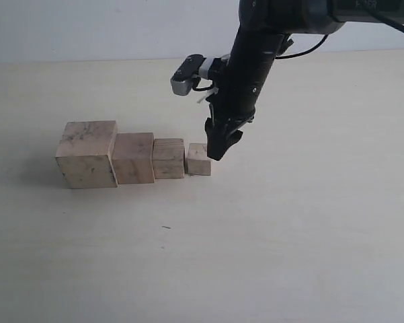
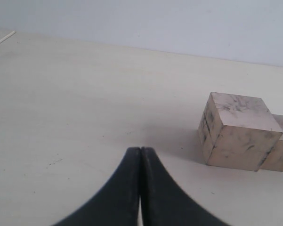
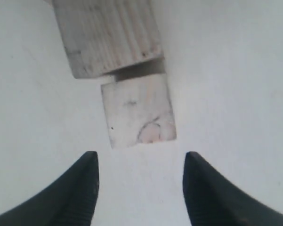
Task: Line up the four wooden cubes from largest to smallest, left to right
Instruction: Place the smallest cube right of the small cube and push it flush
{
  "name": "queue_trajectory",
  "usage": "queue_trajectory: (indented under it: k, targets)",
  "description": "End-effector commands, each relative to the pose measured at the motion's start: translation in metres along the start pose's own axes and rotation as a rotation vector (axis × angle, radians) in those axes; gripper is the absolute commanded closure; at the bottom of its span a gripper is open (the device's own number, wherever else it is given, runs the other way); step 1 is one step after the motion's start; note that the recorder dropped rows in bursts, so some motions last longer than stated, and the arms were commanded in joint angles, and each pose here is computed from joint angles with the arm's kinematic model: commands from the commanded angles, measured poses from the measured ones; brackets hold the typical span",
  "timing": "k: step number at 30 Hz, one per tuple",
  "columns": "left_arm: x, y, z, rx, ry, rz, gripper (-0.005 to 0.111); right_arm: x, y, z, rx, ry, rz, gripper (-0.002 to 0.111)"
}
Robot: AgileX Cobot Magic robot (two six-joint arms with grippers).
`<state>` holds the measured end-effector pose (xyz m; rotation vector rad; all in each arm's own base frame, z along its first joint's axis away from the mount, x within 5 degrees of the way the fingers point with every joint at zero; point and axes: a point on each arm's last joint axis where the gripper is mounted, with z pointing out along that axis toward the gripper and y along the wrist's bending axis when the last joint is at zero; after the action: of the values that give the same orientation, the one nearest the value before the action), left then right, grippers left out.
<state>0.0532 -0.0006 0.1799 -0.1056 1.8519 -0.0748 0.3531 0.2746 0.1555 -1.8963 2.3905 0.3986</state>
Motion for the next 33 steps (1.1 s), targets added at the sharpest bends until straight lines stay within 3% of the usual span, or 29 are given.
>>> queue_trajectory:
  k: [1,6,10,33]
  targets:
    - [-0.001,0.000,0.000,0.005,-0.011,0.003,0.107,0.005,-0.003,-0.005,0.033,0.036,0.061,0.072]
    - [-0.001,0.000,0.000,0.005,-0.011,0.003,0.107,0.007,-0.003,0.000,0.017,0.052,0.064,0.095]
    - [-0.001,0.000,0.000,0.005,-0.011,0.003,0.107,0.009,-0.006,0.013,0.006,0.074,0.059,0.107]
    - [-0.001,0.000,0.000,0.005,-0.011,0.003,0.107,0.000,-0.008,0.023,-0.021,-0.029,0.085,0.108]
